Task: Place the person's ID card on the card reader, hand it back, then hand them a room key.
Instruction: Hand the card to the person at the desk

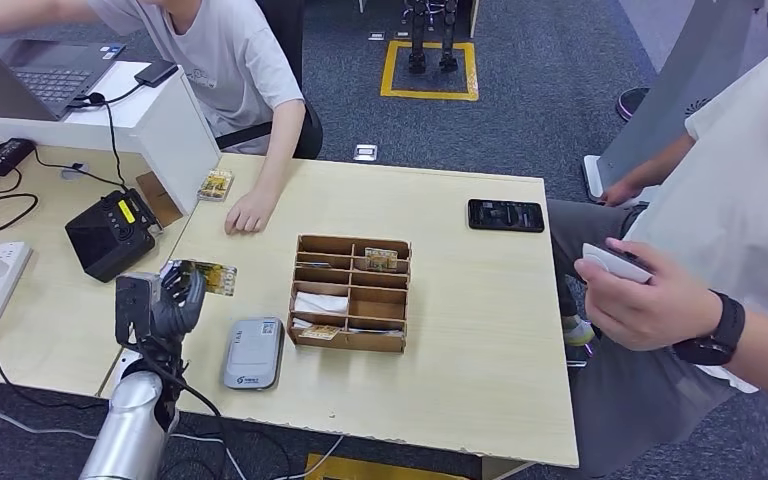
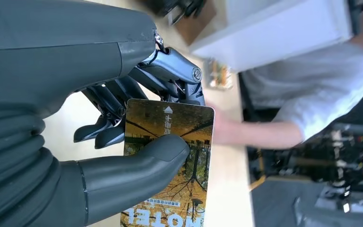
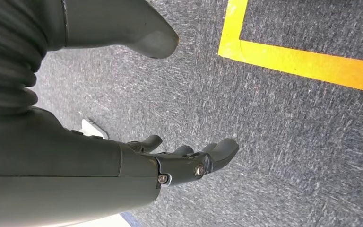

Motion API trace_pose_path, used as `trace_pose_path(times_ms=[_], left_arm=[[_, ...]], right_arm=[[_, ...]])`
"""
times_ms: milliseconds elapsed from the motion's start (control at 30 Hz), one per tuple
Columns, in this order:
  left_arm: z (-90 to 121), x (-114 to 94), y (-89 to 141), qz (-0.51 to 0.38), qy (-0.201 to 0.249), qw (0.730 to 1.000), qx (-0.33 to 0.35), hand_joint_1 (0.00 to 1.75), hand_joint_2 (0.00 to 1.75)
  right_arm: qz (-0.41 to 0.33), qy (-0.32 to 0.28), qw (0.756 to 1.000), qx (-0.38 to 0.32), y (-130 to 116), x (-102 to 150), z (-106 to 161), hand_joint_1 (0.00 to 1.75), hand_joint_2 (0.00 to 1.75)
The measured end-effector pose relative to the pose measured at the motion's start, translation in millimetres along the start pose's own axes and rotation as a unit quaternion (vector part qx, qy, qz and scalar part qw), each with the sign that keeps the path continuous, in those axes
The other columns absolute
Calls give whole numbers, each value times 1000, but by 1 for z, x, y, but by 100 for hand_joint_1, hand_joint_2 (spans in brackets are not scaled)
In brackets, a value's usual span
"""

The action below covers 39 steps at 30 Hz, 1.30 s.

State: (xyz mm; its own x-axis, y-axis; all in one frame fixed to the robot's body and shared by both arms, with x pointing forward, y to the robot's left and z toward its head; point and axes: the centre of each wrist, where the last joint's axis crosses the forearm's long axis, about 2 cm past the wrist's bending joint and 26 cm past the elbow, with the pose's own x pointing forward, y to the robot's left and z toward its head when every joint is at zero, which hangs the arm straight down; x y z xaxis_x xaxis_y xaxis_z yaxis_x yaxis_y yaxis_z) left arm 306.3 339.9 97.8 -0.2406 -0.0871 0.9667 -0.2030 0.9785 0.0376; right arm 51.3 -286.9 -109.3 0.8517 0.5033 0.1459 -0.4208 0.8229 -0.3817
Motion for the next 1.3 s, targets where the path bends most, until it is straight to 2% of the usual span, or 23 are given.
trace_pose_path(times_ms=[167,300,367,433,533,633,867,1300], left_arm=[[-28,18,1,-47,-58,997,35,175,175],[-36,24,1,-59,-74,995,42,175,175],[-38,25,2,-97,-89,990,52,175,175],[-42,26,5,-172,-115,976,74,175,175],[-50,25,13,-305,-160,933,104,175,175],[-54,20,21,-392,-184,894,109,175,175],[-56,11,27,-496,-207,841,71,175,175],[-53,1,31,-508,-191,838,57,175,175]], right_arm=[[8,-4,1000,4,-1,2,0,0,175],[9,-5,1000,3,-1,3,-1,0,175],[10,-7,1000,4,-1,3,-1,0,175],[16,-12,1000,6,-1,4,-1,0,175],[27,-20,999,8,-2,5,-1,0,175],[36,-27,999,10,-2,8,-1,0,175],[49,-31,998,12,-3,10,-1,0,175],[52,-33,998,11,-4,11,-2,0,175]])
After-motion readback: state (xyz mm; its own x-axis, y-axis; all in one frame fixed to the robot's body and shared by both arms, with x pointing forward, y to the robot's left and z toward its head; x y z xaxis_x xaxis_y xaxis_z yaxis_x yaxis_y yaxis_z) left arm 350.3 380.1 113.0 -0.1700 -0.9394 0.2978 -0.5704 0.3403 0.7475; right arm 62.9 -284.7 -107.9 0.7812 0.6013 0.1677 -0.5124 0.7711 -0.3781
